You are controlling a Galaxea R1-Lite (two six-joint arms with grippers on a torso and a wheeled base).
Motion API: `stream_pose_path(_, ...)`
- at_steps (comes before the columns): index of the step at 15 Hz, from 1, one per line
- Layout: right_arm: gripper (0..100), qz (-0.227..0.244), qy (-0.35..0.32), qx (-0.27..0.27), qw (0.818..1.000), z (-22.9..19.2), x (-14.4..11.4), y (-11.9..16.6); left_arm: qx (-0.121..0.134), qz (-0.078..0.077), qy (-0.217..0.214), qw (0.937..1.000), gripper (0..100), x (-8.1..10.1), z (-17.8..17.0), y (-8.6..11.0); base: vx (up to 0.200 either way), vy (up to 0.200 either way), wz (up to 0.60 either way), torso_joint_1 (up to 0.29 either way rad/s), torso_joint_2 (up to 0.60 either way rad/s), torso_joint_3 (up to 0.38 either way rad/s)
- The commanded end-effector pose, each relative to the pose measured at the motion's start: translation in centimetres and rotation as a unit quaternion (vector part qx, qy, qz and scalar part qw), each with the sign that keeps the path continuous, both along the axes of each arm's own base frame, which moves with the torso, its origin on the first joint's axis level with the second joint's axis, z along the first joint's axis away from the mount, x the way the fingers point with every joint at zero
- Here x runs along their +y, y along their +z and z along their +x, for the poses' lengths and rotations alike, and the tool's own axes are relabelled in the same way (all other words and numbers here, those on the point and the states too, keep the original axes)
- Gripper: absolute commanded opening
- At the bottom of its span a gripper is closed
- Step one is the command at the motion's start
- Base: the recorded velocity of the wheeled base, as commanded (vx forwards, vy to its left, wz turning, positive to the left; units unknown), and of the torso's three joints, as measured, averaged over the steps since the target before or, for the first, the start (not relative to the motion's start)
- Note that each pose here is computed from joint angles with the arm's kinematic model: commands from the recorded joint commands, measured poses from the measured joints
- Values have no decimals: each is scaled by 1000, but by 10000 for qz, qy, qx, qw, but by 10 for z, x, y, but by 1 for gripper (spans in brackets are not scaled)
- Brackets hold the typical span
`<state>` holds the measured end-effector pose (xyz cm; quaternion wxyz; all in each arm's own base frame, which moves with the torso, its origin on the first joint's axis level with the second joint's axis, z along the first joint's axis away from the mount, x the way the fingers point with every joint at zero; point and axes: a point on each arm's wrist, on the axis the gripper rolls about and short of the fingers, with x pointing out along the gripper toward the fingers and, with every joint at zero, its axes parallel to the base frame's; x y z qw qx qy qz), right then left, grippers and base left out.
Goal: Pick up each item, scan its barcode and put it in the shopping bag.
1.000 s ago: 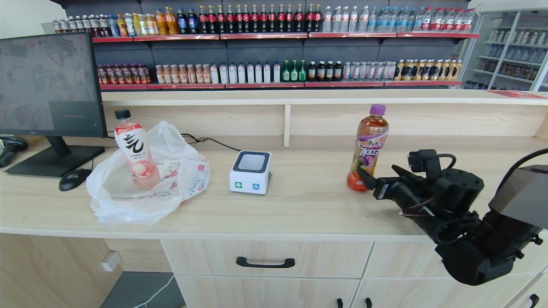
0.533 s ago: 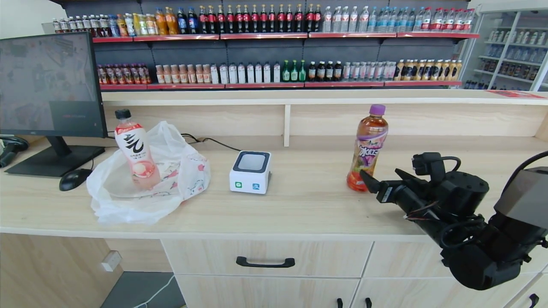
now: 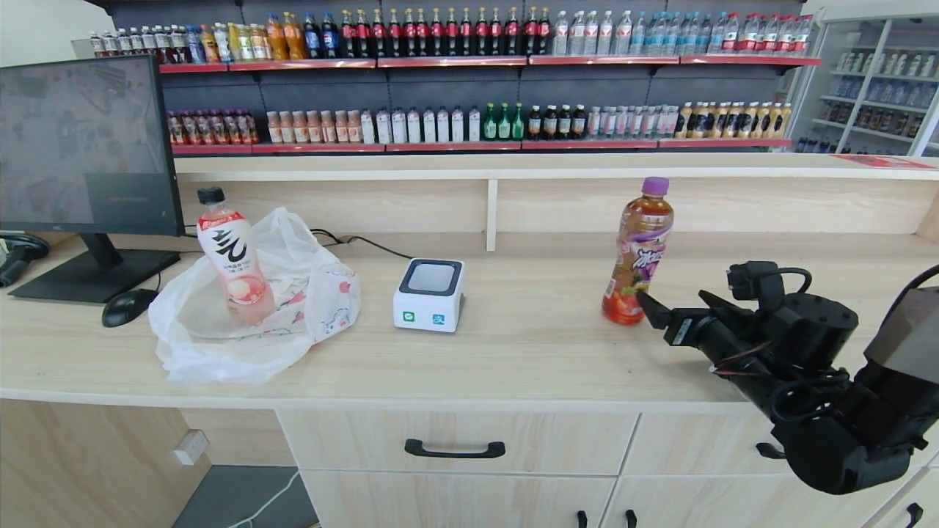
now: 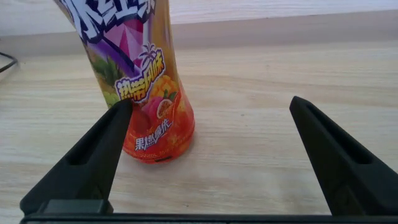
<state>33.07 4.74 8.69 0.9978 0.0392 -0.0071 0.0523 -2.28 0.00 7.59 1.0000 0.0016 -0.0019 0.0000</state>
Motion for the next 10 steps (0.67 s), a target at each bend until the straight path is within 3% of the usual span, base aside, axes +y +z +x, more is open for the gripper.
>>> stream_pose_path(1,100,1,-22,-8,10000,-1,-1,1,-4,-1,-8,10000,0,0,0,0,0,0,0,0,0,0)
stream_pose_path(10,100,19,-159,-30,9999,-1,-11,3,-4,-1,0,10000,0,0,0,0,0,0,0,0,0,0)
